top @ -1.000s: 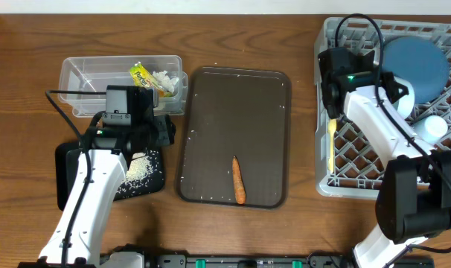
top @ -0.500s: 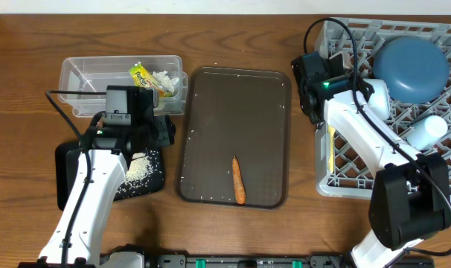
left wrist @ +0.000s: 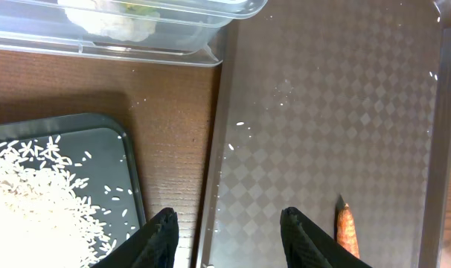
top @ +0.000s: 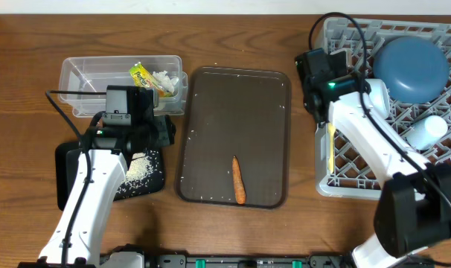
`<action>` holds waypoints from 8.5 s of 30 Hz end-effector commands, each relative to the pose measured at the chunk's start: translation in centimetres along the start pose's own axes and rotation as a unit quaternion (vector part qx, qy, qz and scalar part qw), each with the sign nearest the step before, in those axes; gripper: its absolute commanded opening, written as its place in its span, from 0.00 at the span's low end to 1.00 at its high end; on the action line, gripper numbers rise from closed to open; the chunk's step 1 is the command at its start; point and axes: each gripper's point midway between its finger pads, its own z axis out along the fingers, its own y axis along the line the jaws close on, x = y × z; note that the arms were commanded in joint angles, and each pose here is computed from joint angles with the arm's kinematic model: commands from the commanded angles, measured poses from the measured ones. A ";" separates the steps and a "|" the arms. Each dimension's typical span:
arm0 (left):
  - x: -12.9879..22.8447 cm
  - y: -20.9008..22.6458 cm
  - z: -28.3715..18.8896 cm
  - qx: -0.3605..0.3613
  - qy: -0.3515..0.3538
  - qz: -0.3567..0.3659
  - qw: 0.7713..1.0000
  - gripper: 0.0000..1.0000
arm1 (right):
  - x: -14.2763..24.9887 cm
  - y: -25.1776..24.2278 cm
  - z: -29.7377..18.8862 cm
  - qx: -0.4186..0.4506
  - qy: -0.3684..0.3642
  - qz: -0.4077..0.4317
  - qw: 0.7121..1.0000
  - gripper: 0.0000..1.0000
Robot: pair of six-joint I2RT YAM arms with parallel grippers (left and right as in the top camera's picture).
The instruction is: Sort waste into correct bins and load items into the dishwasher rack
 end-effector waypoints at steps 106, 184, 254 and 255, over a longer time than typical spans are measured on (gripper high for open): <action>10.4 -10.6 6.3 0.015 0.164 0.013 0.986 0.48 | -4.1 9.4 -10.7 -0.441 -0.018 0.012 0.897 0.76; 5.6 21.8 4.5 -0.220 0.036 -0.459 0.860 0.06 | -4.4 7.4 -10.1 -0.412 -0.021 -0.001 0.911 0.75; -1.6 5.4 0.1 -0.054 -0.024 -0.059 0.997 0.85 | -9.2 9.5 -11.8 -0.487 -0.088 0.063 0.866 0.99; -1.1 5.3 0.0 -0.066 -0.009 -0.055 0.996 0.85 | -9.3 9.2 -11.4 -0.485 -0.088 0.067 0.867 0.99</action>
